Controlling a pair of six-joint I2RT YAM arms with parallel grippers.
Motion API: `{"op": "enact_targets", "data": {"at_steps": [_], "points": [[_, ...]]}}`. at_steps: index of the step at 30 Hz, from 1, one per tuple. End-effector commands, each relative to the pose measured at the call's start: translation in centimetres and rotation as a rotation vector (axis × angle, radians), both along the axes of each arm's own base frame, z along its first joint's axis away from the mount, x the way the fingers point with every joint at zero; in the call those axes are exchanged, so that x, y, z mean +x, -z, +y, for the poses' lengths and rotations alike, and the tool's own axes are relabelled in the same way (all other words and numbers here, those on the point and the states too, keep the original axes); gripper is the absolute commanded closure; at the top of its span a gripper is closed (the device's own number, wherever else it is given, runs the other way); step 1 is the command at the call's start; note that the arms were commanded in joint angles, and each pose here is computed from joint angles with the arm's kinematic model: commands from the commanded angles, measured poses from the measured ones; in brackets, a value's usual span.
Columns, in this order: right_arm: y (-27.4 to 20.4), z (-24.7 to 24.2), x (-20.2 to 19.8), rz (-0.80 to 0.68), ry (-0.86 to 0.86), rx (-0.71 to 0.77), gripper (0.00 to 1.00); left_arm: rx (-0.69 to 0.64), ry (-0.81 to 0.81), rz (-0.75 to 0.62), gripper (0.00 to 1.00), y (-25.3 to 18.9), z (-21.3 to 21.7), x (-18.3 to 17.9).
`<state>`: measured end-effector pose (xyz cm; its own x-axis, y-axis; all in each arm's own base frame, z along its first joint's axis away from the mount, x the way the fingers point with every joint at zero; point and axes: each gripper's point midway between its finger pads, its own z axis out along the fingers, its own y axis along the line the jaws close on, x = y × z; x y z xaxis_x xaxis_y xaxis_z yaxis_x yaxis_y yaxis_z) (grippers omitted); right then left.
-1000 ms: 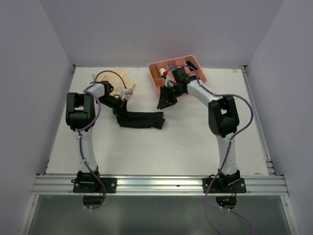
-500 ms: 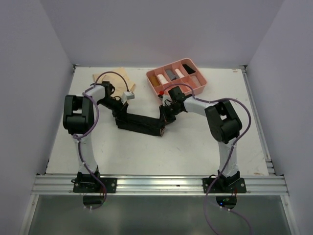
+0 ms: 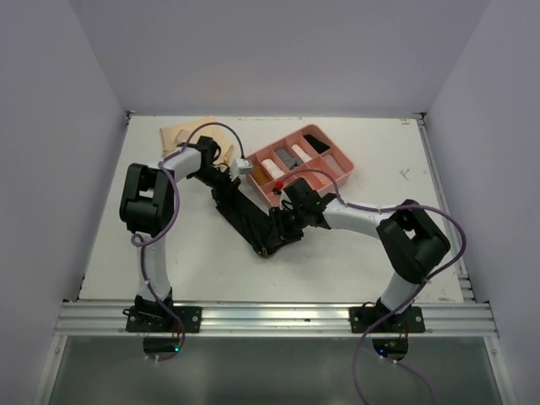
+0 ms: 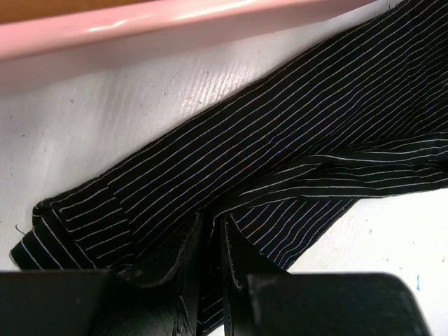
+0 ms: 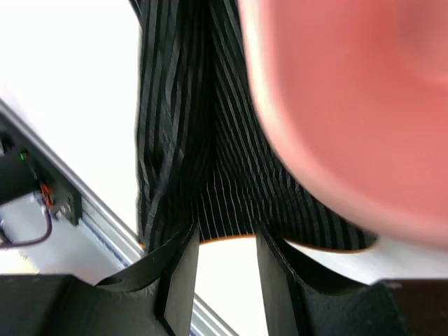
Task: Roll the underwear
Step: Fold the underwear
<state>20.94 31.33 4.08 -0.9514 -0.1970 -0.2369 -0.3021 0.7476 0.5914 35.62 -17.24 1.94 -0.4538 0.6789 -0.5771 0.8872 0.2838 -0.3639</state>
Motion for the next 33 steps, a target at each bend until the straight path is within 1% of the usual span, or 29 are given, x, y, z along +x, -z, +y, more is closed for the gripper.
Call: {"op": "enact_targets", "data": {"at_steps": [1, 2, 6, 8, 10, 11, 12, 16, 17, 19, 20, 21, 22, 24, 25, 27, 28, 29, 30, 31, 33], "points": [[-3.3, -0.3, 5.1, -0.153, 0.086, -0.038, 0.58, 0.018, -0.008, -0.054, 0.82, -0.1, 0.1, 0.5], [-3.5, 0.0, 6.2, -0.179, 0.075, -0.045, 0.58, 0.021, -0.008, -0.045, 0.82, 0.1, 0.3, 0.0], [-1.1, -1.3, 9.3, -0.157, 0.104, -0.089, 0.62, 0.02, -0.027, -0.063, 0.82, -0.4, 0.5, -0.4], [0.1, -1.6, 10.8, -0.175, 0.1, -0.122, 0.62, 0.016, -0.041, -0.057, 0.82, -0.6, 0.7, -0.8], [0.8, -1.9, 12.2, -0.166, 0.116, -0.125, 0.62, 0.009, -0.051, -0.059, 0.82, -0.6, 0.9, -0.9], [0.5, -1.8, 13.6, -0.192, 0.12, -0.128, 0.62, 0.007, -0.058, -0.051, 0.81, -0.6, 1.1, -1.1], [1.4, -2.1, 14.6, -0.191, 0.134, -0.143, 0.62, 0.007, -0.067, -0.046, 0.82, -0.5, 1.4, -1.1], [0.1, -1.2, 19.5, -0.258, 0.181, -0.091, 0.61, -0.005, -0.088, -0.058, 0.81, -0.8, 1.7, -0.9], [-2.3, -0.1, 21.5, -0.31, 0.189, -0.052, 0.61, -0.006, -0.092, -0.065, 0.81, -0.9, 1.7, -0.9], [-3.7, 0.8, 22.7, -0.326, 0.175, -0.03, 0.6, -0.007, -0.096, -0.065, 0.81, -0.8, 1.8, -0.7], [-5.9, 1.8, 23.6, -0.358, 0.167, 0.017, 0.6, -0.008, -0.1, -0.066, 0.81, -0.9, 1.7, -0.4], [-6.5, 2.0, 23.3, -0.347, 0.156, 0.025, 0.6, -0.01, -0.102, -0.068, 0.8, -0.9, 1.6, -0.1], [-8.4, 2.2, 23.4, -0.37, 0.151, 0.048, 0.6, -0.016, -0.103, -0.071, 0.8, -1.2, 1.5, 0.2], [-9.3, 2.0, 22.1, -0.362, 0.135, 0.067, 0.6, -0.031, -0.103, -0.096, 0.78, -1.9, 1.1, 1.3], [-9.9, 1.3, 20.6, -0.355, 0.136, 0.075, 0.61, -0.036, -0.105, -0.109, 0.77, -2.3, 1.0, 1.7], [-10.3, 0.9, 18.9, -0.349, 0.136, 0.107, 0.62, -0.05, -0.102, -0.145, 0.76, -3.3, 0.7, 2.8], [-10.1, 0.6, 17.9, -0.338, 0.136, 0.103, 0.62, -0.053, -0.1, -0.157, 0.75, -3.7, 0.5, 3.2], [-9.2, -0.2, 15.8, -0.308, 0.134, 0.089, 0.63, -0.055, -0.094, -0.175, 0.74, -4.4, 0.4, 3.7], [-8.9, -0.4, 15.1, -0.307, 0.131, 0.093, 0.63, -0.056, -0.085, -0.184, 0.73, -4.7, 0.2, 3.8], [-6.7, -1.1, 13.5, -0.256, 0.131, 0.065, 0.64, -0.054, -0.075, -0.203, 0.71, -5.1, 0.1, 4.1], [-5.5, -1.1, 12.3, -0.231, 0.126, 0.079, 0.66, -0.031, -0.058, -0.223, 0.66, -5.3, -0.2, 4.1]]}}
